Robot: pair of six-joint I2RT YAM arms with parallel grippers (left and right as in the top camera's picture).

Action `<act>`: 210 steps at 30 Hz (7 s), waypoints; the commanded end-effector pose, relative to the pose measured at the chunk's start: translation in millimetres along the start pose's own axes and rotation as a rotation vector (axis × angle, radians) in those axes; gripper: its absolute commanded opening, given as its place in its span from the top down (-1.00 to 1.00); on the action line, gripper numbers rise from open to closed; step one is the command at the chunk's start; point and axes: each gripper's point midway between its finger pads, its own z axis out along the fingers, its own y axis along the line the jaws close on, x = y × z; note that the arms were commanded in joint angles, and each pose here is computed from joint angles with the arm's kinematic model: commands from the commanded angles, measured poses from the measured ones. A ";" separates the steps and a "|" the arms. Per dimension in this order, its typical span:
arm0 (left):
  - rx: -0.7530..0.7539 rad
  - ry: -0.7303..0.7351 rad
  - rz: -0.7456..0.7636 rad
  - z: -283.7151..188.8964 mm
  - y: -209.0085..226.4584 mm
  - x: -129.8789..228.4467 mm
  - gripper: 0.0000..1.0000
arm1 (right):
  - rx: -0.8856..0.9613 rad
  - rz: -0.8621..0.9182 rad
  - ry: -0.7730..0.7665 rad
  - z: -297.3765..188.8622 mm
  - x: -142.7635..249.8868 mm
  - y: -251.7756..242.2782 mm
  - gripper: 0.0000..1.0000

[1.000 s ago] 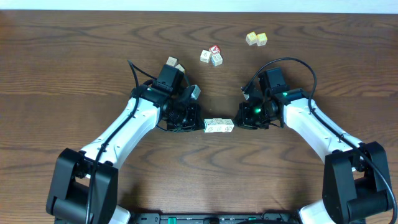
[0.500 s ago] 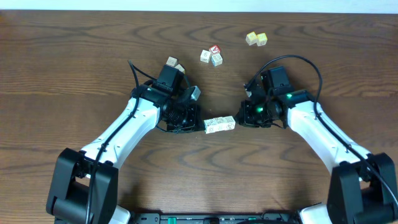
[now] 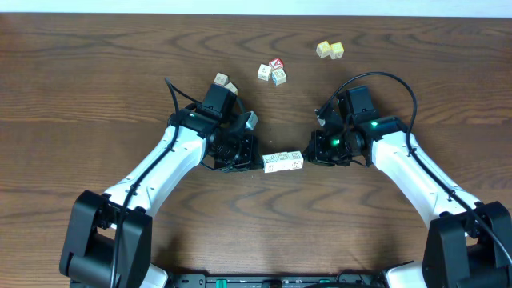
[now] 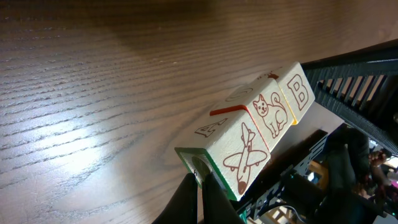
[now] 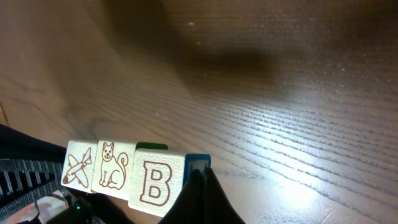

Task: Lift 3 blocks
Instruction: 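Hold the three blocks raised between both grippers, then lower the block row to the table and open both grippers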

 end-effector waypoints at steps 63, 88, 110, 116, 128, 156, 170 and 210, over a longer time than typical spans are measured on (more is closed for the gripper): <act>0.114 0.006 0.035 -0.7 -32.7 -3.9 0.86 | -0.194 -0.084 0.066 -10.9 26.0 61.1 0.98; 0.116 0.002 0.039 -0.7 -33.2 -4.9 0.85 | -0.194 -0.084 0.066 -10.9 26.0 61.0 0.98; 0.116 0.001 0.039 -0.7 -33.2 -5.1 0.85 | -0.194 -0.084 0.066 -10.9 26.0 61.0 0.98; 0.116 0.001 0.039 -0.7 -33.2 -5.1 0.85 | -0.194 -0.084 0.066 -10.9 26.0 61.0 0.98; 0.116 0.001 0.039 -0.7 -33.2 -5.1 0.85 | -0.194 -0.084 0.066 -10.9 26.0 61.1 0.97; 0.116 0.001 0.039 -0.7 -33.2 -5.1 0.86 | -0.194 -0.084 0.066 -10.9 26.0 61.1 0.98; 0.116 0.001 0.039 -0.7 -33.2 -5.2 0.86 | -0.194 -0.084 0.065 -10.9 25.9 61.0 0.97; 0.085 0.015 0.014 22.0 -29.3 -8.9 0.86 | -0.159 -0.053 0.037 -2.8 22.0 50.6 0.97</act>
